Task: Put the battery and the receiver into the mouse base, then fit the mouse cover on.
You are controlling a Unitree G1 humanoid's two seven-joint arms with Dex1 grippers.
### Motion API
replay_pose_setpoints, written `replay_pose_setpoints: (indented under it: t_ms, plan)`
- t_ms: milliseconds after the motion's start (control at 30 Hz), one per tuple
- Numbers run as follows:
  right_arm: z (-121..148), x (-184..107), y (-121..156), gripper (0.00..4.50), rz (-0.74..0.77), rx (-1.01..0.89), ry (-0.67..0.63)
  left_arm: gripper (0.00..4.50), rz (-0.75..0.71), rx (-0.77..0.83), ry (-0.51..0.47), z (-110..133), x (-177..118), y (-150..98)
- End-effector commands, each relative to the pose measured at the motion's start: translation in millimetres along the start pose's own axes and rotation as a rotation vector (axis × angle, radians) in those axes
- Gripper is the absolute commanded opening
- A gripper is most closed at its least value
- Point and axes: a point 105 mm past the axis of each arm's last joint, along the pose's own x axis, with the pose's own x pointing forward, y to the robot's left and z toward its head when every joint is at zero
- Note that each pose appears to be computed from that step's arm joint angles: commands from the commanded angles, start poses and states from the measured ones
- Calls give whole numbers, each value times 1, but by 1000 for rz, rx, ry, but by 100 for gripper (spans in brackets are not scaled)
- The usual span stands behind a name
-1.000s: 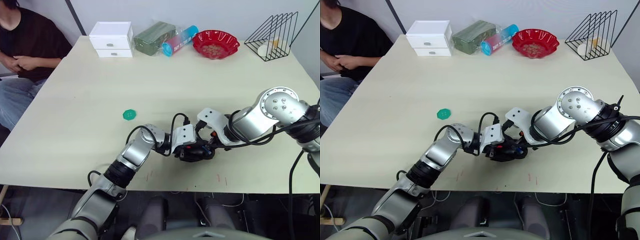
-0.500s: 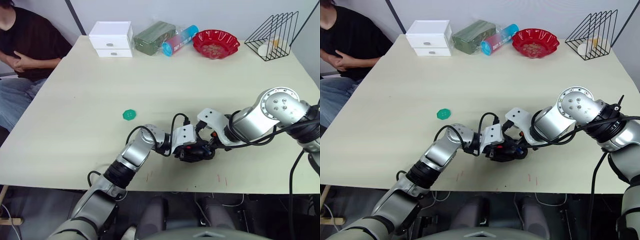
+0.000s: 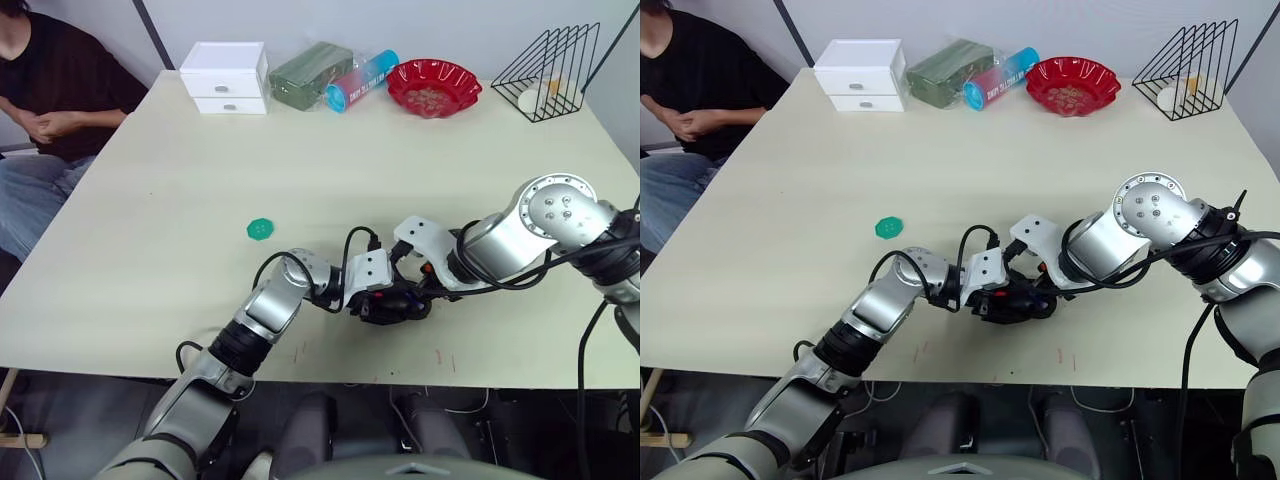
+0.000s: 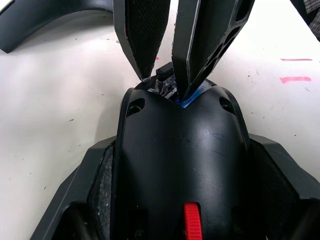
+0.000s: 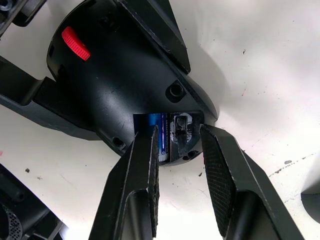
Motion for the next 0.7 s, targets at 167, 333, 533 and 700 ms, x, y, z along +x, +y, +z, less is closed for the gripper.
replay_pose_setpoints:
  t_ms: [167,333,533,700]
  plan:
    - [0,-18,-3,133,11,-24,-37,296,-38,-30,43,-13,11,-9]
    - [-2,-24,-5,133,22,-24,-49,296,-40,-32,46,-14,11,-9]
    - [-2,-33,-4,133,47,-26,-71,296,-41,-31,50,-15,10,-8]
    - [-2,-48,-5,133,71,-21,-131,296,-42,-33,55,-16,9,-8]
